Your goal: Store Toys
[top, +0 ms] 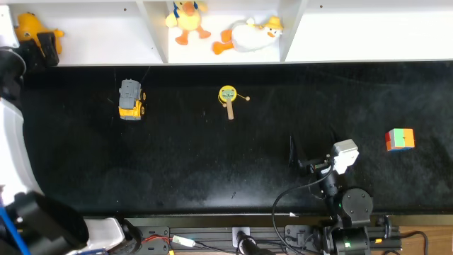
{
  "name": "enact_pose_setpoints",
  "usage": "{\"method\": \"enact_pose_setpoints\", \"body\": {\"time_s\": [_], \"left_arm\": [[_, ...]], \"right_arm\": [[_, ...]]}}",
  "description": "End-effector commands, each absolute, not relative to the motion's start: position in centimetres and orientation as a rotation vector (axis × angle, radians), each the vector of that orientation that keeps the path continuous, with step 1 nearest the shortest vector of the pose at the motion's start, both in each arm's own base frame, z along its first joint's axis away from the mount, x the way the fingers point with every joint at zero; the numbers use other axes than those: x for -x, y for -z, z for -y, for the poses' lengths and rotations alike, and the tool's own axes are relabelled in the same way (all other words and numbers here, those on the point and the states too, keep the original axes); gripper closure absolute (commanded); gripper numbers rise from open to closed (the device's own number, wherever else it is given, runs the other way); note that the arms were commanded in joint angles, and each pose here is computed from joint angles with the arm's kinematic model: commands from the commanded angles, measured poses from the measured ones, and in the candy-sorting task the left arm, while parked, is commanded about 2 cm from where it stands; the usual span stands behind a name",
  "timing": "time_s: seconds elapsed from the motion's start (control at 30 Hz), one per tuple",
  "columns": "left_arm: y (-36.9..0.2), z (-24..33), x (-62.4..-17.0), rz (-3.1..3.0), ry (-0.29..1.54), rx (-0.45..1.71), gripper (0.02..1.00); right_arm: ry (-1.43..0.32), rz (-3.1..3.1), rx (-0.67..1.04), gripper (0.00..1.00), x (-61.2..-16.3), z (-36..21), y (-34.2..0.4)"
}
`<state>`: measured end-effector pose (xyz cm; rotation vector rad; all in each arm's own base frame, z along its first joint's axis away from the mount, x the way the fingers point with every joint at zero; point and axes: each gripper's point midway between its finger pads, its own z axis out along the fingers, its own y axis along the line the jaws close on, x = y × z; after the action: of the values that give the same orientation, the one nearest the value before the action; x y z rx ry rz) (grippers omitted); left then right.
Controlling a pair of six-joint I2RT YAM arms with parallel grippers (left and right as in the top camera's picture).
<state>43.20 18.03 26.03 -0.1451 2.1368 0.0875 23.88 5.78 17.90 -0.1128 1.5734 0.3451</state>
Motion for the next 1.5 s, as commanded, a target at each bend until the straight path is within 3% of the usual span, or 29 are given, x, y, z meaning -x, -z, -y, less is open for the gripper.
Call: {"method": "enact_pose_setpoints", "body": {"time_s": [0.03, 0.53, 1.1, 1.27, 1.5], "left_arm": [[-29.7, -16.8, -41.3, -2.098, -0.096, 0.128, 0.020], [-34.7, -11.9, -30.3, -2.134, -0.153, 0.176, 0.020], [-35.1, -3.9, -14.7, -2.143, -0.163, 0.229, 0.020], [-33.9, -3.6, -13.6, -2.165, -0.173, 0.238, 0.020], [-28.5, -4.8, -16.3, -2.254, -0.125, 0.237, 0.023]], "right_arm": [[-0.356, -1.575, 0.112, 0.005, -23.9, -5.9, -17.5], [-0.356, -1.575, 0.112, 0.005, -23.9, -5.9, -17.5], [-0.356, -1.575, 0.112, 0.007, -23.9, -5.9, -17.5], [-0.356, -1.575, 0.112, 0.007, -23.9, -5.9, -17.5], [-0.356, -1.575, 0.112, 0.005, -23.9, -5.9, -17.5]]}}
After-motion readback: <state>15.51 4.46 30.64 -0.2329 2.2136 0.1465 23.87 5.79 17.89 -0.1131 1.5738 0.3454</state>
